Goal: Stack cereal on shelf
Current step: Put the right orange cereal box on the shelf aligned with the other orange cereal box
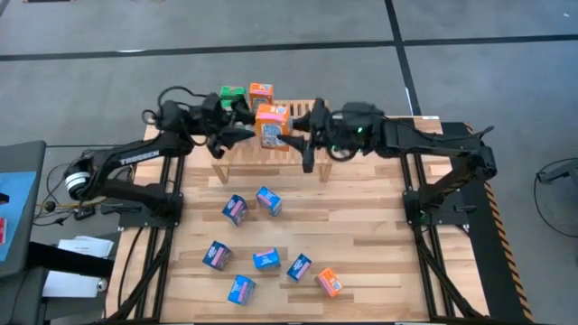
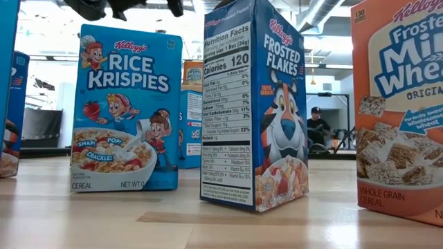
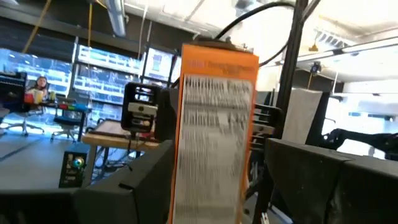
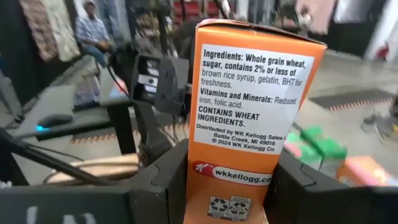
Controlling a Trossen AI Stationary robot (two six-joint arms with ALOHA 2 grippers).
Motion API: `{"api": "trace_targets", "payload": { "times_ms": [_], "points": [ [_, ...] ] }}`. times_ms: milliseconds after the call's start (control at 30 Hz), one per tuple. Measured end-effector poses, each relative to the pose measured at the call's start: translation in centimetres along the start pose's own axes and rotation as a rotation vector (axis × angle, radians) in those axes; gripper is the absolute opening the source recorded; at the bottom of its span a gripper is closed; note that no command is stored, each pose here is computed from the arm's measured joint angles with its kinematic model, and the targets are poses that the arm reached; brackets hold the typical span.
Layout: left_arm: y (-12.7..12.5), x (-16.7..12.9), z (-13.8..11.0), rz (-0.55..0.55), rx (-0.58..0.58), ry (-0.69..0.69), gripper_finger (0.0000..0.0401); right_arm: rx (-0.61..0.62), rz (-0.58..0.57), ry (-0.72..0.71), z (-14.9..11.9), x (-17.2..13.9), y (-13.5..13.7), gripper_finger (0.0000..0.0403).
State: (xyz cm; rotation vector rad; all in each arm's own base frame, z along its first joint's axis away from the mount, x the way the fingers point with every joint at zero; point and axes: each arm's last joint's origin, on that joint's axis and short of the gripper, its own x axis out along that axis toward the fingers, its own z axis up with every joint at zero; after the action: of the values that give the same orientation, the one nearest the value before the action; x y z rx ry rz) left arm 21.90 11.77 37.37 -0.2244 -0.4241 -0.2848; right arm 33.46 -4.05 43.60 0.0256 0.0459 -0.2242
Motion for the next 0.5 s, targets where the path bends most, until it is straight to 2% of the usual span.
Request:
{"api": "trace_targets", "payload": {
  "times_ms": [133,267,367,500],
  "points": [
    [-1.6,-1.1,2.1,0.012,0.042,-0.030,0.0238,-0.028,0.050,-0.058,1.0,-0.4,-2.7,0.0178],
    [-2.7,-2.0,3.4,0.084,0.121,-0.070,0.0233,-0.061,0.061,-0.084,1.0,0.0,-6.1,0.0178],
    [-3.1,-2.6,4.1,0.161,0.157,-0.092,0.0230,-0.094,0.140,-0.094,-0.5,1.9,-8.0,0.0178],
    [-3.0,-3.3,4.2,0.272,0.167,-0.076,0.0229,-0.078,0.208,-0.091,-3.5,4.3,-10.4,0.0178]
  ]
}}
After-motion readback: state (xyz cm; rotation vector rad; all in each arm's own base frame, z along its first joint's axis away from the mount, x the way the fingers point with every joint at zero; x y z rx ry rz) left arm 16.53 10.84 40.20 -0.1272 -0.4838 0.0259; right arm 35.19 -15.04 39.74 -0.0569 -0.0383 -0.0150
